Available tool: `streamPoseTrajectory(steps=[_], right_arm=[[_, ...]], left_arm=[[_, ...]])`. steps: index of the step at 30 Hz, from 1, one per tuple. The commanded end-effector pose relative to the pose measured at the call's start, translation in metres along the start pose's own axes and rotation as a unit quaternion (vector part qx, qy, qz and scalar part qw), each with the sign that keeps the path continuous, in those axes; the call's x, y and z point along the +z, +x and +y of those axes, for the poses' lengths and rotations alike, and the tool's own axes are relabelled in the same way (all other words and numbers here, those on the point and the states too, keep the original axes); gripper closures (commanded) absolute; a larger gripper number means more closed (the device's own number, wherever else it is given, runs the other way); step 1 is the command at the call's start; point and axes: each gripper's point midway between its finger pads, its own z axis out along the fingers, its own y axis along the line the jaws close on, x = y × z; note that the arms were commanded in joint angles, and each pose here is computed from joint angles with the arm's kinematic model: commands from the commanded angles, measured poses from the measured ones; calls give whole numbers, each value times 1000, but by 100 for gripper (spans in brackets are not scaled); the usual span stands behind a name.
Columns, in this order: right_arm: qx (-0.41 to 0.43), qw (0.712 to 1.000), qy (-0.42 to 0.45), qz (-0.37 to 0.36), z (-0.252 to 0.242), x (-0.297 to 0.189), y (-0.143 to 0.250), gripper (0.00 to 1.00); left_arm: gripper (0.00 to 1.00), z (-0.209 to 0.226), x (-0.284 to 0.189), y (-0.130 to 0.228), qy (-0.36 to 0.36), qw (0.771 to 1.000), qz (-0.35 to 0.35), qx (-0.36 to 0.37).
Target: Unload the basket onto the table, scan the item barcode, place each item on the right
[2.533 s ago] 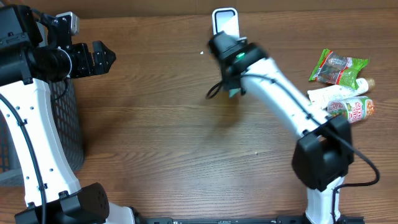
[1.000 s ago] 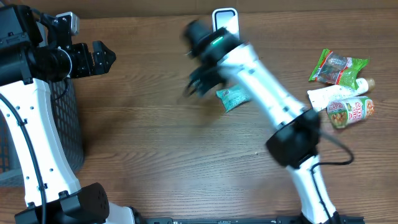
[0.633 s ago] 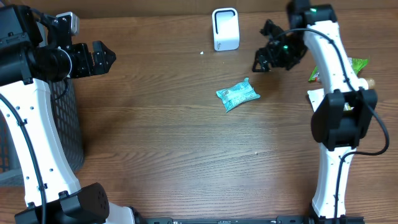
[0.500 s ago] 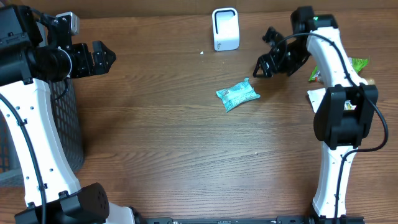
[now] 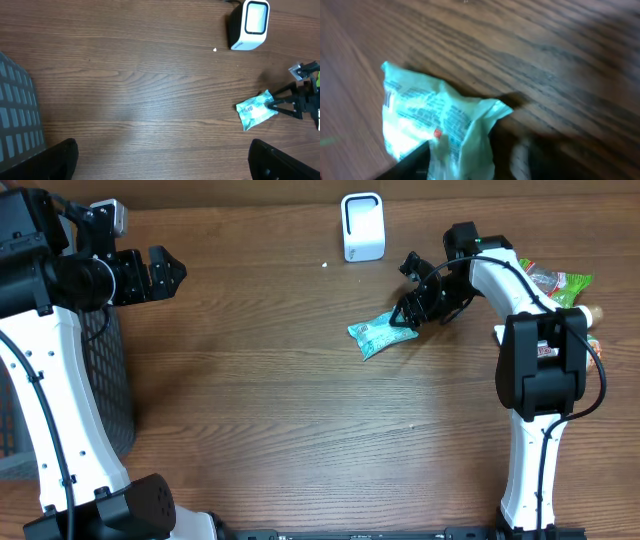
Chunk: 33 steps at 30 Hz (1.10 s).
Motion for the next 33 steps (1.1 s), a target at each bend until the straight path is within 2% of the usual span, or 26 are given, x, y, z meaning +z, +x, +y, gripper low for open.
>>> streamPoseTrajectory(steps=[1, 4, 12, 15, 18, 21, 24, 33], right_arm=[[13, 1000, -18, 7, 14, 16, 1, 71], [29, 999, -19, 5, 21, 22, -4, 96], [87, 989, -116, -15, 57, 8, -15, 96], [102, 977, -179, -51, 74, -32, -30, 96], [69, 970, -213, -92, 90, -71, -41, 96], [16, 972, -200, -118, 102, -100, -44, 96], [-44, 978, -152, -139, 114, -126, -46, 96], [-123, 971, -13, -206, 146, -199, -59, 96]], left_arm=[[0, 1, -4, -3, -4, 1000, -8, 0], [0, 1, -4, -3, -4, 1000, -8, 0], [0, 1, -4, -3, -4, 1000, -8, 0], [0, 1, -4, -3, -4, 1000, -8, 0], [0, 1, -4, -3, -4, 1000, -8, 0], [0, 1, -4, -3, -4, 1000, -8, 0], [0, 1, -4, -3, -4, 1000, -8, 0], [0, 1, -4, -3, -4, 1000, -8, 0]])
